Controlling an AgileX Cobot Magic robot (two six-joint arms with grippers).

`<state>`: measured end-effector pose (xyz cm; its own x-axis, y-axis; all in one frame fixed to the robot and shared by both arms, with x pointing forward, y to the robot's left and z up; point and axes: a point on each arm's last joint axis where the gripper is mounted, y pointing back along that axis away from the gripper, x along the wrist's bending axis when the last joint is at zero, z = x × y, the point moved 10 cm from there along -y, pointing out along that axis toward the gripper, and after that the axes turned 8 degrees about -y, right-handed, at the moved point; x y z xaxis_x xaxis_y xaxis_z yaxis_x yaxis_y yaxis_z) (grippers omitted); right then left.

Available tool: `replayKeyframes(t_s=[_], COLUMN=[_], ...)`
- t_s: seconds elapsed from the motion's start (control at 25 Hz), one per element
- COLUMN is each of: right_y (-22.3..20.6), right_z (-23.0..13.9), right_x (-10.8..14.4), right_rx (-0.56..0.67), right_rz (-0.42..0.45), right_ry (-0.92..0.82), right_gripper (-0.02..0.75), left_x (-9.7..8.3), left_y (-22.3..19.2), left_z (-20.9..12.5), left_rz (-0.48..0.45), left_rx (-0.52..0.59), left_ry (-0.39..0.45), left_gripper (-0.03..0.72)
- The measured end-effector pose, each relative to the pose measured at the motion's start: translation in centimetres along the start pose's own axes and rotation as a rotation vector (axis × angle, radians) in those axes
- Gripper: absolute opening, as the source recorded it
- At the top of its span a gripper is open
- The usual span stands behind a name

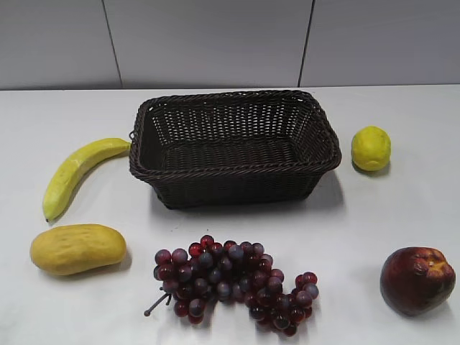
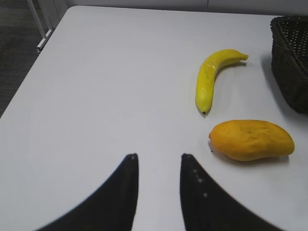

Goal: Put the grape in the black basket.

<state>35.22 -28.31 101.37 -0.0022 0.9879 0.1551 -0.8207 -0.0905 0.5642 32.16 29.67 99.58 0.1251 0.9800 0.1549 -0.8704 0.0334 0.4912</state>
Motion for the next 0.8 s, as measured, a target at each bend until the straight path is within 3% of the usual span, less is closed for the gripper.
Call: replayKeyframes(t_s=[0.6, 0.8], right_y=[-9.5, -12.6], right_z=[1.2, 1.5], right_x=[2.2, 3.5], right_rx=[0.506, 0.604], right_rz=[0.047, 0.110], right_ry=[-0.109, -0.104], right_gripper=[0.591, 0.591], left_x=[0.0, 0.0], left_y=[0.0, 0.0], left_z=[0.0, 0.0], left_rz=[0.000, 0.000], left_rx=[0.000, 0.000], left_ry=[0.000, 0.000], left_gripper=[0.236, 0.235])
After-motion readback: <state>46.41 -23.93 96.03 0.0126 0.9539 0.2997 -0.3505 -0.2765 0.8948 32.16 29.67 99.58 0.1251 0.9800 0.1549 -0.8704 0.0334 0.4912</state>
